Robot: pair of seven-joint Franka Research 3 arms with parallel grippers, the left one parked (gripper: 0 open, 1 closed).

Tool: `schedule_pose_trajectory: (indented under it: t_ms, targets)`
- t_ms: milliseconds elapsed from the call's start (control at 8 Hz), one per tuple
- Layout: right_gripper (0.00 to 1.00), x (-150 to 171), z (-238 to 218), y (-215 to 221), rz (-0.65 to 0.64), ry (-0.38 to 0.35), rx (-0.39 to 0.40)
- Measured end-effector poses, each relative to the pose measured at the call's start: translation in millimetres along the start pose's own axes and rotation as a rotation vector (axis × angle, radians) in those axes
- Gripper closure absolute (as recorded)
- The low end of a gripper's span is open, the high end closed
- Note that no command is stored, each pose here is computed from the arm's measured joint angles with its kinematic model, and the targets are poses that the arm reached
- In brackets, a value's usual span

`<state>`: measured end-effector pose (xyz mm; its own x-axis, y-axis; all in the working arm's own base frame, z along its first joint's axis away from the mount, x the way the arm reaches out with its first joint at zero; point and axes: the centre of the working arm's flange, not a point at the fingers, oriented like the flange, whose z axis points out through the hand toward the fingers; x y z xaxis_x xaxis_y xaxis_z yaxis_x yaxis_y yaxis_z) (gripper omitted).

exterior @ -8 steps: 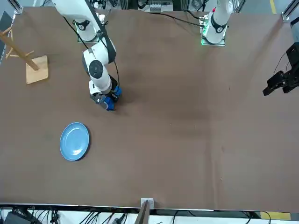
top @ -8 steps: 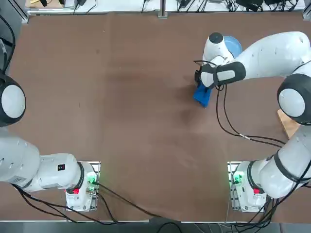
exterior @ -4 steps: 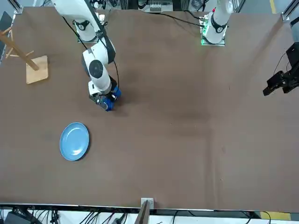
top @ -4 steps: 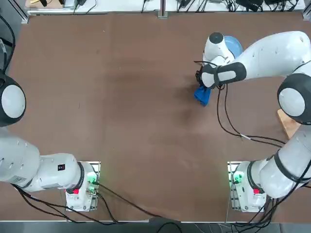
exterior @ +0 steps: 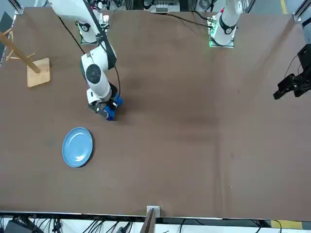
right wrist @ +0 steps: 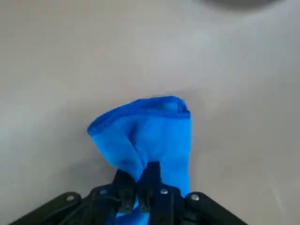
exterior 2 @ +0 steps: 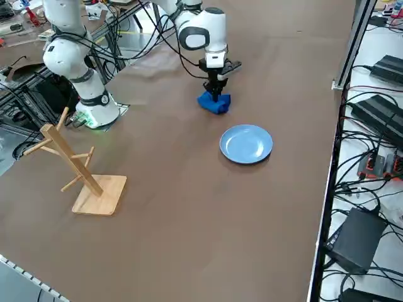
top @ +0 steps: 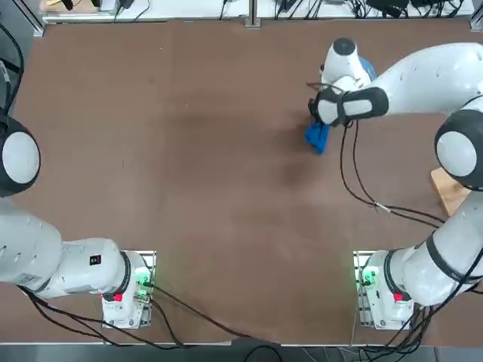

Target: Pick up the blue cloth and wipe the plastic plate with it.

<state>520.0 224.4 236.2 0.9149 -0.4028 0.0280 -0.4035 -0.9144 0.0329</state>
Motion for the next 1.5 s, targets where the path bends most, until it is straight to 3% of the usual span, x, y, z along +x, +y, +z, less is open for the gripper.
schedule_pose_trajectory:
  t_ms: [625,1000,1250,1500]
  targets:
    - [0.94,102,-104,22,-0.063,-0.002,-0.021]
    - [0.94,145,-172,43,-0.152,-0.022,-0.012]
    - [0.94,169,-170,71,-0.207,-0.024,-0.012]
    - [0.94,197,-138,98,-0.235,-0.021,-0.011]
